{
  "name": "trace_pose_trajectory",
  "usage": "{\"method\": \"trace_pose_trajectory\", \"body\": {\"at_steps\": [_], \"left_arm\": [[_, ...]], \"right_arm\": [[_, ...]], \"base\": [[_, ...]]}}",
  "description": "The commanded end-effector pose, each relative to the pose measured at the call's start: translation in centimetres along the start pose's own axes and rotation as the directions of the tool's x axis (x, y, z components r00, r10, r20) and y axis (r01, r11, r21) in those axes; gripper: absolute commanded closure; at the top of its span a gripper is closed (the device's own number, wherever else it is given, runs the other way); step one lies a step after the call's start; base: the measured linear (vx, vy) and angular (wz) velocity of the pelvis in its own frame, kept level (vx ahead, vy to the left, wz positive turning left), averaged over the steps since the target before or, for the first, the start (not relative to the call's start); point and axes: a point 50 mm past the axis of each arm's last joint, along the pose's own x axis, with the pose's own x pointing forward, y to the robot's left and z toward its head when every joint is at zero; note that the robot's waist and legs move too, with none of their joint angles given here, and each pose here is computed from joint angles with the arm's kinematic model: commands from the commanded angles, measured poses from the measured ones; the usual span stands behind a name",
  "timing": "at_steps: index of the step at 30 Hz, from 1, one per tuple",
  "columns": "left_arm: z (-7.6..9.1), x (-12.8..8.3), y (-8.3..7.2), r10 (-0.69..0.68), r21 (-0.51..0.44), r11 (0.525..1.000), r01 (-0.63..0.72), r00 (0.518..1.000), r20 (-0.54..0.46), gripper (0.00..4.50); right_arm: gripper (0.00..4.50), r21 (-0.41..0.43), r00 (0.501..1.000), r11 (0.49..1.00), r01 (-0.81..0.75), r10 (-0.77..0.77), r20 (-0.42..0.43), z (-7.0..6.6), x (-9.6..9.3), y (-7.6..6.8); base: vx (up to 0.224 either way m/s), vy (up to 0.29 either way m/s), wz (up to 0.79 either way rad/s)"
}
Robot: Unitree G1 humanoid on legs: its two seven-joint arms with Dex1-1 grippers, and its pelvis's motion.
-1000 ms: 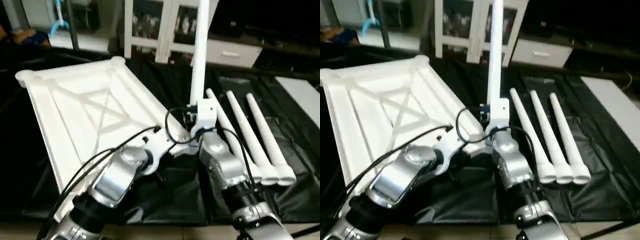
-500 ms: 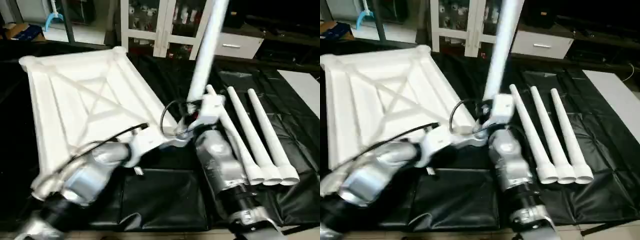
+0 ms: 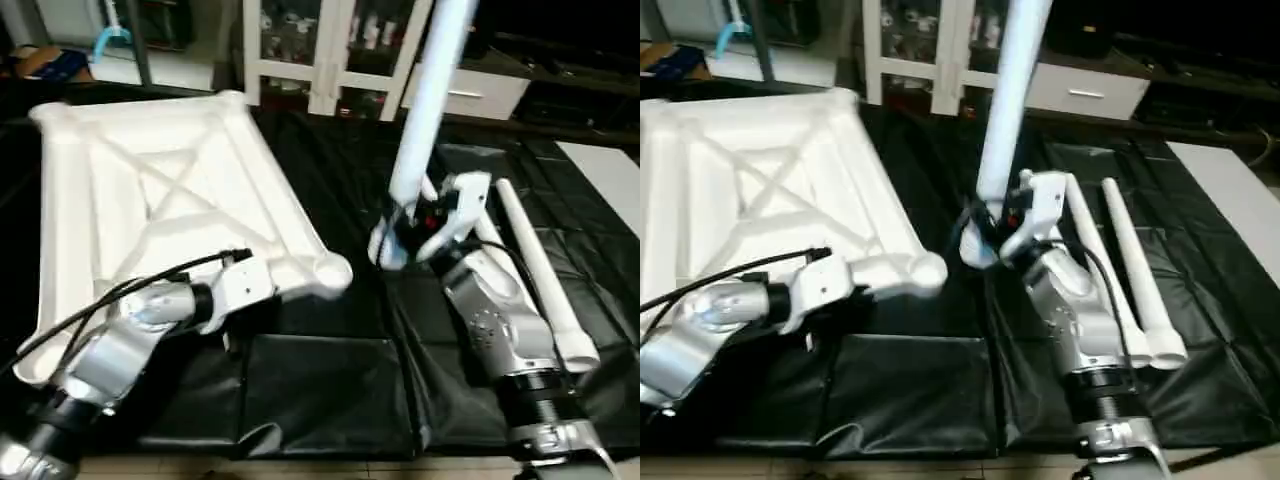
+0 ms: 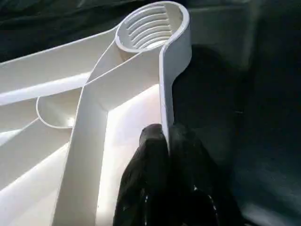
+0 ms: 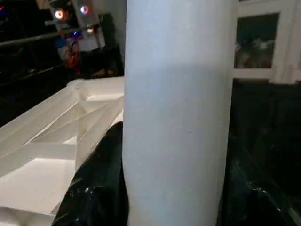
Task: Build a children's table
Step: Insert table leg to table base
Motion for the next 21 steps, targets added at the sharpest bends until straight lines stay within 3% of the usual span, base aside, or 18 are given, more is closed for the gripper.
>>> {"method": "trace_pose_trajectory", "body": {"at_steps": [1, 3, 5, 8, 10, 13, 14, 15, 16, 17, 19, 21], "left_arm": [[1.8, 0.7, -0.8, -0.044, -0.002, 0.999, 0.045, 0.987, 0.155, 3.92], [2.3, -0.1, -1.1, -0.089, -0.072, 0.992, 0.108, 0.971, 0.223, 3.92], [2.4, -0.7, -0.9, -0.078, -0.086, 0.991, 0.103, 0.965, 0.248, 3.55], [2.9, -1.6, -0.2, -0.05, -0.108, 0.991, 0.084, 0.957, 0.286, 3.44], [3.9, -2.9, 1.5, 0.029, -0.194, 0.98, 0.044, 0.933, 0.359, 3.18], [4.3, -3.8, 4.3, 0.193, -0.269, 0.958, -0.095, 0.911, 0.365, 2.98], [4.1, -3.8, 6.3, 0.346, -0.313, 0.916, -0.251, 0.889, 0.3, 2.86], [3.6, -3.6, 8.7, 0.537, -0.397, 0.806, -0.44, 0.825, 0.175, 2.86], [3.4, -3.5, 10.8, 0.69, -0.498, 0.644, -0.58, 0.722, 0.052, 2.74], [3.8, -3.2, 11.4, 0.728, -0.558, 0.578, -0.595, 0.685, 0.025, 2.66], [5.4, -2.4, 12.1, 0.747, -0.616, 0.553, -0.561, 0.661, 0.067, 2.52], [7.0, -1.6, 12.3, 0.729, -0.613, 0.586, -0.53, 0.675, 0.114, 2.32]], "right_arm": [[2.64, -0.013, 0.999, 1.0, -0.005, 0.006, 0.031, 1.3, 0.3, -0.3], [2.64, -0.013, 1.0, 1.0, -0.009, 0.009, 0.027, 1.4, 0.2, -0.2], [2.64, -0.018, 1.0, 1.0, -0.022, 0.022, 0.02, 1.3, 0.0, 0.0], [2.64, -0.024, 0.999, 0.999, -0.047, 0.048, 0.007, 1.2, -0.2, 0.2], [2.64, -0.062, 0.995, 0.993, -0.098, 0.097, -0.03, 1.0, -0.5, 0.4], [2.64, -0.131, 0.985, 0.978, -0.164, 0.156, -0.075, 0.9, -0.7, 0.8], [2.64, -0.16, 0.979, 0.968, -0.195, 0.183, -0.089, 1.0, -0.7, 1.2], [2.64, -0.197, 0.972, 0.954, -0.227, 0.211, -0.1, 1.0, -0.6, 1.7], [2.64, -0.215, 0.963, 0.94, -0.264, 0.247, -0.105, 1.1, -0.5, 2.4], [2.64, -0.219, 0.958, 0.934, -0.284, 0.266, -0.106, 1.1, -0.4, 2.9], [2.64, -0.221, 0.947, 0.922, -0.319, 0.3, -0.115, 0.9, -0.2, 3.7], [2.64, -0.229, 0.938, 0.911, -0.342, 0.32, -0.13, 0.5, -0.1, 4.2]], "base": [[0.0, 0.0, 0.0], [0.0, 0.0, 0.0], [0.0, 0.0, 0.0], [0.0, 0.0, 0.0], [0.0, 0.0, 0.0], [0.0, 0.0, 0.0], [0.0, 0.0, 0.0], [0.0, 0.0, 0.0], [0.0, 0.0, 0.0], [0.0, 0.0, 0.0], [0.0, 0.0, 0.0], [0.0, 0.0, 0.0]]}}
